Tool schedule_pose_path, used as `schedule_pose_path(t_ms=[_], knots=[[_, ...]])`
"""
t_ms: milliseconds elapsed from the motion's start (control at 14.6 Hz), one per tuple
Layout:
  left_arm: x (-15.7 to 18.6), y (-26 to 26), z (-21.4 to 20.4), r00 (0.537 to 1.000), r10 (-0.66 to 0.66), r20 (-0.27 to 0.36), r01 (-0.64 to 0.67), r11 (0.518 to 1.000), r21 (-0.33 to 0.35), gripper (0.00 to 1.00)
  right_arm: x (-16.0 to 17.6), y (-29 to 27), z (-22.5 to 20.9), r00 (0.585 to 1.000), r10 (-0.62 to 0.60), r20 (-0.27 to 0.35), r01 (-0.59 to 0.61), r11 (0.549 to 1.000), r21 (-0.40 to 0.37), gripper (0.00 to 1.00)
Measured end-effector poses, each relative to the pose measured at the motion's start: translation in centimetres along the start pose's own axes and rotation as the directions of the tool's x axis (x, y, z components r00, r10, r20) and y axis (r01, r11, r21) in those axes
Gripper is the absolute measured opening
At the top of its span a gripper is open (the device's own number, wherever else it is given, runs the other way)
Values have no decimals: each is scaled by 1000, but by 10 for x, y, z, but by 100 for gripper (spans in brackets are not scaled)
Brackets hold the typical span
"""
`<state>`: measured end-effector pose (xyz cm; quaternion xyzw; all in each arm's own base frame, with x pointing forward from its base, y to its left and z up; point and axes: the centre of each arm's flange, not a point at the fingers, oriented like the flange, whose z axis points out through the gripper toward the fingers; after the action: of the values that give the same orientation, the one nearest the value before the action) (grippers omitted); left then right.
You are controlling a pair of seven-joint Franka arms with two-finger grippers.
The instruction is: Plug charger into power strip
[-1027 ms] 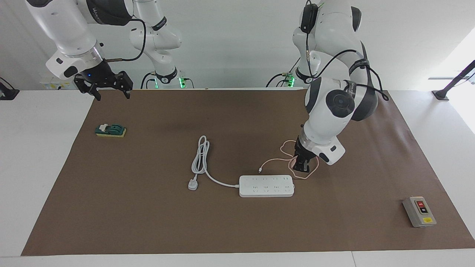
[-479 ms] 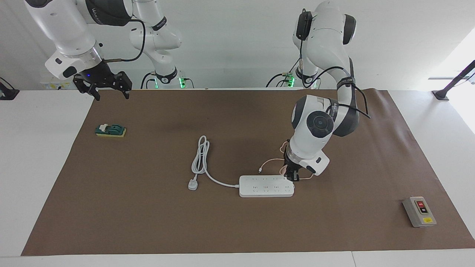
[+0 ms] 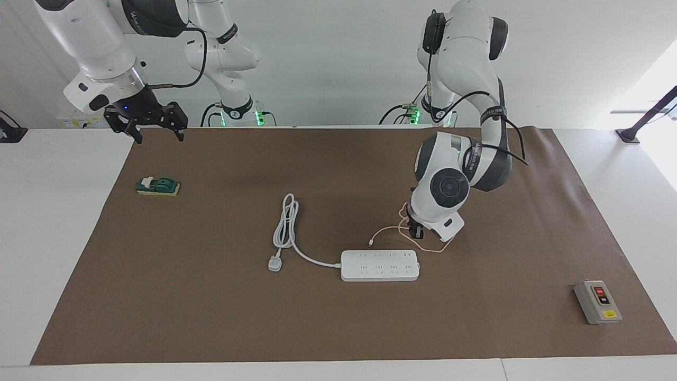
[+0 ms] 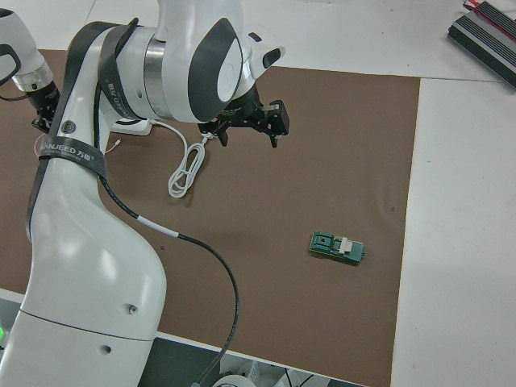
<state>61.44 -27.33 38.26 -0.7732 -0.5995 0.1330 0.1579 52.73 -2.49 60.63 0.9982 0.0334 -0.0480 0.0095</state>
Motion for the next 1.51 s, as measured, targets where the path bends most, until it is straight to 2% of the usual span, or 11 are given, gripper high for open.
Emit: schedule_pose_path(t_ms=[137,342,685,1096,1301,1507], knots=[[6,-19,-16,998,56,-3,-56,998,33,32,0,0,0,1000,0,0,0,1000,0,100],[12,-18,-16,998,64,-15,-64,998,20,32,0,3,0,1000,5,0,-5,1000,1,100],[8,25,20,1000,4,-16,-5,997,-75,32,0,3,0,1000,6,0,-6,1000,1,100],[11,46,7,995,-98,3,95,963,-252,32,0,3,0,1000,6,0,-6,1000,1,100],[13,51,1,991,-134,20,133,943,-306,32,0,3,0,1000,6,0,-6,1000,1,100],[11,55,2,984,-171,38,174,929,-326,32,-1,3,0,1000,6,-1,-6,1000,1,100]])
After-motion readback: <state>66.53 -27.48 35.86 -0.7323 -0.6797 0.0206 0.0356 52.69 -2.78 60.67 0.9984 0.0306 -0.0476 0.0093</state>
